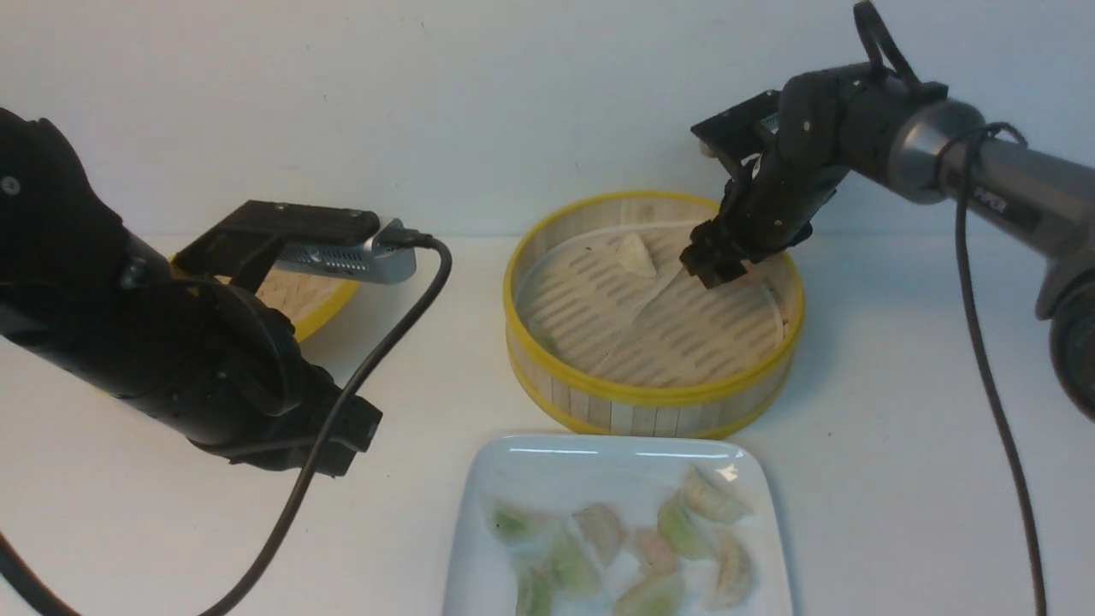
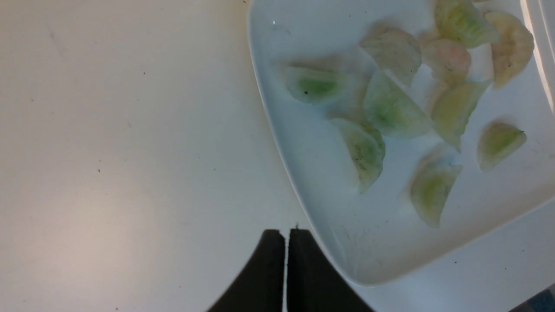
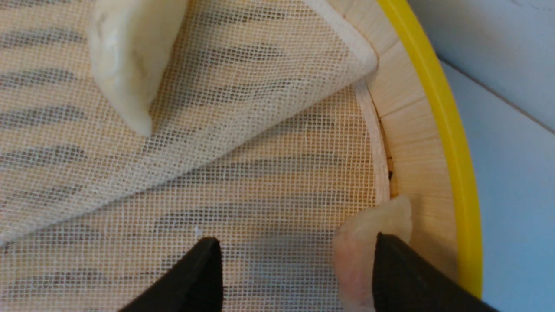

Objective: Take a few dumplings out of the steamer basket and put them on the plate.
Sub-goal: Use the right arm to grab a dumpling from inside the steamer, then use the right arm to put the dumpling into the plate, then use the right arm to grab a dumpling from inside the steamer

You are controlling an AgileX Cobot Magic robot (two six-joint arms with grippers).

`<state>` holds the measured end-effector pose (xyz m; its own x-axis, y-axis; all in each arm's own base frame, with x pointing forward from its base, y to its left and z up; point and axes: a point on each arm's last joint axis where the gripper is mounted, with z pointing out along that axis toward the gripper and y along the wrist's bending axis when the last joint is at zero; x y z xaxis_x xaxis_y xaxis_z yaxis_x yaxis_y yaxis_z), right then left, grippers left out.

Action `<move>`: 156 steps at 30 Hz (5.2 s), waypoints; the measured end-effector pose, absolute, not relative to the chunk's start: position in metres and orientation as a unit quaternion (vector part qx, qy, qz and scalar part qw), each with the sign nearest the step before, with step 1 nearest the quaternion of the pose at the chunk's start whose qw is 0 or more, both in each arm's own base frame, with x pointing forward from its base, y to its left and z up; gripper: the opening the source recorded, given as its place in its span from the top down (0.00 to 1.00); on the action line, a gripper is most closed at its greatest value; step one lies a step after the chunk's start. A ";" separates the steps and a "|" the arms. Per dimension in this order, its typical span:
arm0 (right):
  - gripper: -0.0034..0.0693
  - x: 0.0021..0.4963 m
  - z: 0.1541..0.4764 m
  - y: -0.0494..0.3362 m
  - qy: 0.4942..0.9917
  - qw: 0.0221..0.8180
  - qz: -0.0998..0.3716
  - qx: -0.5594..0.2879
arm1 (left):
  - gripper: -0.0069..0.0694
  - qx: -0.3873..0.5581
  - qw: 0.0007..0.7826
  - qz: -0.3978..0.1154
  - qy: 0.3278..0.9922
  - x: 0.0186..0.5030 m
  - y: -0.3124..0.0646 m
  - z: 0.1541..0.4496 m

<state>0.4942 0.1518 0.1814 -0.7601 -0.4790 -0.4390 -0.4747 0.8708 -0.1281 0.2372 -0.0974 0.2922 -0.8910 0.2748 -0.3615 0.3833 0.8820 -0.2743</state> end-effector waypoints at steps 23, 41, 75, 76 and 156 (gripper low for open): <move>0.37 0.489 0.179 0.170 0.941 0.230 0.002 -0.250 | 0.92 0.172 0.157 -0.172 0.957 0.237 -0.097 0.292; 0.39 0.489 0.211 0.174 0.940 0.262 0.014 -0.216 | 0.92 0.174 0.158 -0.171 0.957 0.237 -0.097 0.292; 0.67 0.400 0.362 0.151 0.934 0.281 0.091 -0.200 | 0.92 0.170 0.171 -0.175 0.955 0.239 -0.098 0.293; 0.67 0.380 0.363 0.152 0.936 0.264 0.111 -0.207 | 0.92 0.170 0.171 -0.175 0.955 0.239 -0.098 0.293; 0.97 0.244 0.374 0.085 0.937 0.326 0.051 -0.114 | 0.91 0.242 0.301 -0.128 0.914 0.460 -0.230 0.323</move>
<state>0.2439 0.0848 0.3736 -0.7615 -0.1804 -0.6226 -0.2470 0.9688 0.0213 0.4605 -0.2296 0.3225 -0.7026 0.3643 -0.6113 0.5186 0.8503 -0.0892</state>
